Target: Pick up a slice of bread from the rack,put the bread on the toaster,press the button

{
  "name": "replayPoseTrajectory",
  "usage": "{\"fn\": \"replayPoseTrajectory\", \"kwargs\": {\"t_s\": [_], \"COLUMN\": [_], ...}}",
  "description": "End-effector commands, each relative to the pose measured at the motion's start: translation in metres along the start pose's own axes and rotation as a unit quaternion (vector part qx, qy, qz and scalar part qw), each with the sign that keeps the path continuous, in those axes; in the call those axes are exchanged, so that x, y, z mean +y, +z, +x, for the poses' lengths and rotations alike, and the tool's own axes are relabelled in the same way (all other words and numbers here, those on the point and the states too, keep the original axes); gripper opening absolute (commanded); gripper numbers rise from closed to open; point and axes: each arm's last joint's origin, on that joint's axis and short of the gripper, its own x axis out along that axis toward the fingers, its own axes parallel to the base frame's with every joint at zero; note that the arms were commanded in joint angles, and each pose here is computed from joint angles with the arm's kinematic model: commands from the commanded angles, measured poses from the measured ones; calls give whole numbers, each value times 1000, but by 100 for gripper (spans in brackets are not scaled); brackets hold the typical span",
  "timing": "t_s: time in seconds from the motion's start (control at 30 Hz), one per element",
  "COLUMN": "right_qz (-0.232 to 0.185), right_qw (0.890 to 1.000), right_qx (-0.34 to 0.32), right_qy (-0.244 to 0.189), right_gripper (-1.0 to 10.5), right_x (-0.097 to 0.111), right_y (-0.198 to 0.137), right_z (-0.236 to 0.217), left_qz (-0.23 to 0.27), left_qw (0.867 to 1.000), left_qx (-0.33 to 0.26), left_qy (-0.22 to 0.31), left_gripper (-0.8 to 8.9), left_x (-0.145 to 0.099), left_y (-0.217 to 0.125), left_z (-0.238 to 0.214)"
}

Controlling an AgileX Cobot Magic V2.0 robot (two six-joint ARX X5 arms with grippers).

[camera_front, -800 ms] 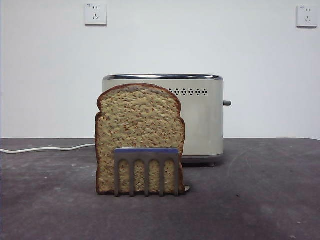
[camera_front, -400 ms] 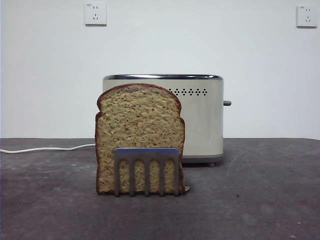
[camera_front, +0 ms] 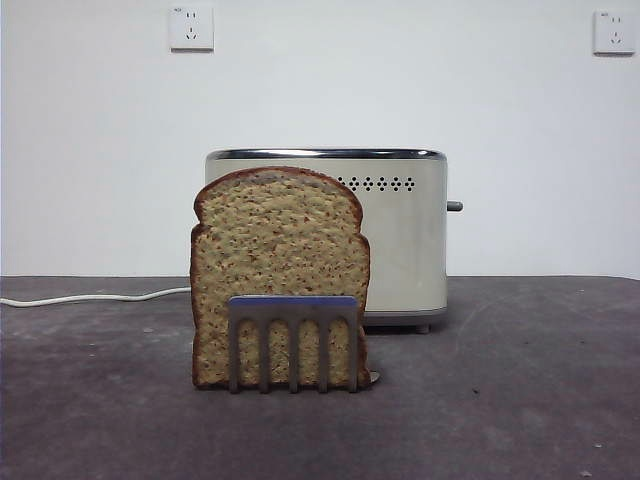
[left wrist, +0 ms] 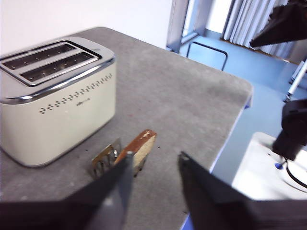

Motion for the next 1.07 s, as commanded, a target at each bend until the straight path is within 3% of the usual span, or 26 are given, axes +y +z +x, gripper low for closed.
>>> {"fn": "replayPoseTrajectory", "kwargs": {"t_s": [0.03, 0.27, 0.5, 0.63, 0.87, 1.07], "right_qz": [-9, -7, -7, -10, -10, -11], "right_qw": [1000, 1000, 1000, 1000, 1000, 1000], "right_qx": [-3, 0, 0, 3, 9, 10], "right_qy": [2, 2, 2, 2, 2, -1], "right_gripper": [-12, -12, -12, -12, -12, -12], "right_x": [1, 0, 0, -1, -3, -3], "right_y": [1, 1, 1, 2, 3, 3], "right_z": [-1, 0, 1, 2, 5, 5], "left_qz": [19, 65, 120, 169, 240, 283], "left_qw": [1000, 997, 984, 968, 926, 898], "left_qx": [1, 34, 115, 170, 278, 325], "left_qy": [-19, -38, -61, -77, -85, -92], "left_gripper": [536, 536, 535, 535, 535, 535], "left_x": [0, 4, 9, 7, 3, 1], "left_y": [8, 40, 70, 73, 52, 34], "left_z": [4, 20, 64, 101, 168, 210]}}
